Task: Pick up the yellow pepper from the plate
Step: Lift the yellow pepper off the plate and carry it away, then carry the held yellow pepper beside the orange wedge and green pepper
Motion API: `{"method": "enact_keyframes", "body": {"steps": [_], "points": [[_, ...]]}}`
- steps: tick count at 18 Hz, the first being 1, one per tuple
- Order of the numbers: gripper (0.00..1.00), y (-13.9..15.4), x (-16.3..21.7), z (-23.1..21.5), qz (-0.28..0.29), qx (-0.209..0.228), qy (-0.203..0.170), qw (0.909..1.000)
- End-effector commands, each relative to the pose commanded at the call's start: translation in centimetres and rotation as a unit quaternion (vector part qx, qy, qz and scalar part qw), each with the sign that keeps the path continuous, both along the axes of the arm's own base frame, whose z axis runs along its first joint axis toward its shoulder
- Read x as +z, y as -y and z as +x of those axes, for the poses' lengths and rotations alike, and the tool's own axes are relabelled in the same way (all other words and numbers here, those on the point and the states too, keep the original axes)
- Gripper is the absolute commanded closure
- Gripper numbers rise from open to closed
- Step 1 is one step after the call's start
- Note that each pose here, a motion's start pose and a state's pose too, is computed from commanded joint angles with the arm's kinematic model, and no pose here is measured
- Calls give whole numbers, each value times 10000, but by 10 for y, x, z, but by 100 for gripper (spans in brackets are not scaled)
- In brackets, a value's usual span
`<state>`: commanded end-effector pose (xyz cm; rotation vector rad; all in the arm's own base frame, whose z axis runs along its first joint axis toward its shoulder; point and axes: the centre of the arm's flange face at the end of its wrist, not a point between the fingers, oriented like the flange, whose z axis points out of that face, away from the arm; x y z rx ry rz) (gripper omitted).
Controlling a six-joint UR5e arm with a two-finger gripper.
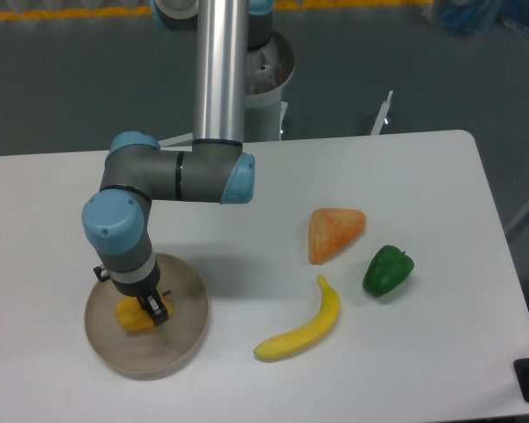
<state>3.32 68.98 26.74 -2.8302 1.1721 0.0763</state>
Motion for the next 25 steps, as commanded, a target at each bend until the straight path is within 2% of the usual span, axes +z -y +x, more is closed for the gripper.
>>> {"method": "enact_keyframes", "body": {"steps": [7,12,14,17,19,22,25], "points": [[84,14,66,-29,411,274,-56,9988],[85,36,100,-82,308,631,-32,9975],[85,47,112,-110,246,830,-28,9962],[85,59,115,-155,95,796,-37,9968],[85,81,127,-198,-62,866,-20,9962],[85,107,127,-251,-281,699,31,9972],[85,123,136,-289,-224,546,-14,9983]]}}
